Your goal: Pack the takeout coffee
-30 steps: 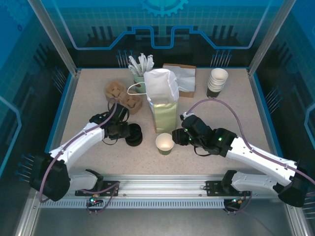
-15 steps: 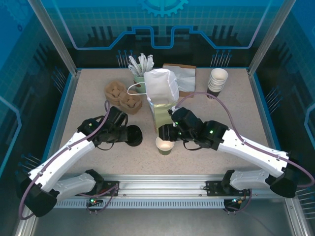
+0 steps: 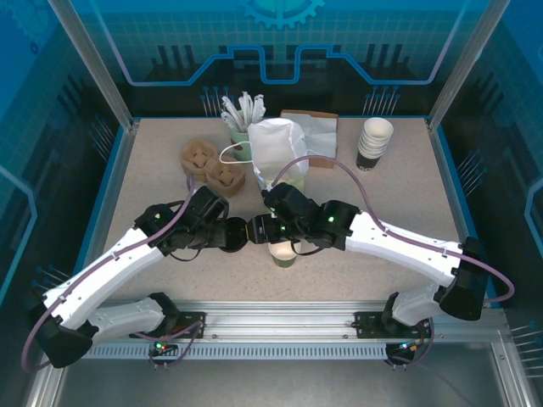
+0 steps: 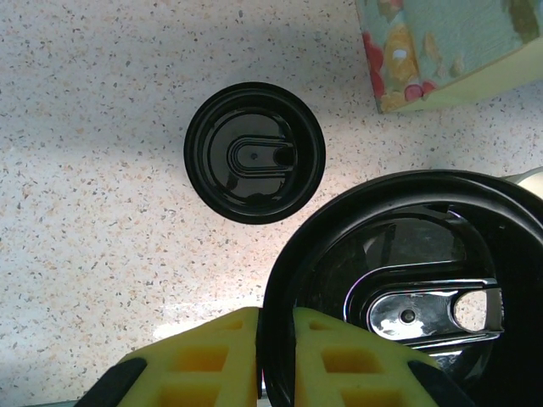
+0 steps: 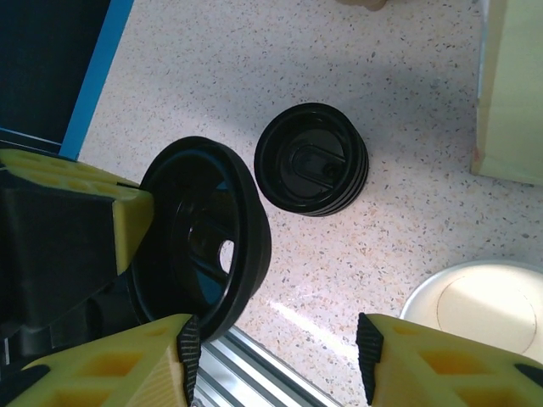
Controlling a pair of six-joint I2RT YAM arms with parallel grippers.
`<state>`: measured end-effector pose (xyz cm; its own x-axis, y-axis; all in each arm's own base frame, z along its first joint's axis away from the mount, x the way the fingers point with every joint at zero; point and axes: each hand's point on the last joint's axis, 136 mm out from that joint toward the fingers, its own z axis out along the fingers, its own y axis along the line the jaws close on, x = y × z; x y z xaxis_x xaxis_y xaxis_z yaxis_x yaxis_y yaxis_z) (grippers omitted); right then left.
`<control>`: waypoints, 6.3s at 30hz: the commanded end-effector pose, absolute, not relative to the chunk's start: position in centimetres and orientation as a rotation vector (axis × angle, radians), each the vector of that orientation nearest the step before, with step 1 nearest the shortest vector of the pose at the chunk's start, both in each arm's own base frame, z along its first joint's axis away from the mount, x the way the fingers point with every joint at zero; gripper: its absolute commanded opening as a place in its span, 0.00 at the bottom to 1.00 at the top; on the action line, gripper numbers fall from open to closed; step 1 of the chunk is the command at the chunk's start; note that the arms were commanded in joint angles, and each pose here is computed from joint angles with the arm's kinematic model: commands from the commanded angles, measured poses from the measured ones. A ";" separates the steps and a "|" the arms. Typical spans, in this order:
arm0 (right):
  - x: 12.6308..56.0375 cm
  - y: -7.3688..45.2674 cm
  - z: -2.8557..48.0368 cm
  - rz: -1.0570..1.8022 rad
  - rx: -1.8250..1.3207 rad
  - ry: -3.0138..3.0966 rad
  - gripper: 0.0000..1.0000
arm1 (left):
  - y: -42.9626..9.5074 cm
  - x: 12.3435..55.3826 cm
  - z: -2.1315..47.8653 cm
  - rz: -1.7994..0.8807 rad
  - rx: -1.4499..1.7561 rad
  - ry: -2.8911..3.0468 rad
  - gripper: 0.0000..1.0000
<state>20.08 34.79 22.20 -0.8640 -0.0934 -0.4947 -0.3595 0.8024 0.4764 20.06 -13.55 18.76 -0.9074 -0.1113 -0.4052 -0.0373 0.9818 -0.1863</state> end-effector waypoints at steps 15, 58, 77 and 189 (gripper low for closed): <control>20.6 36.2 22.1 0.780 -0.323 2.569 0.41 | -16.0 20.3 21.1 -0.299 -0.066 2.672 0.16; 15.8 16.8 22.2 1.086 0.088 2.998 0.00 | -34.3 15.7 31.7 -0.588 1.354 1.462 0.61; 15.6 16.7 21.2 1.195 0.079 3.036 0.00 | -35.7 17.2 26.5 -0.340 1.585 1.319 0.57; 19.6 19.5 19.1 1.359 0.006 2.428 0.60 | -27.2 18.8 19.5 -1.603 0.059 2.415 0.04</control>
<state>19.13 18.69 19.19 -0.9385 0.1728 -0.2987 -0.1566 0.5580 0.8149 18.99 -26.91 19.29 -0.9573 -0.1101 -0.2672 0.1919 0.4494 -0.8725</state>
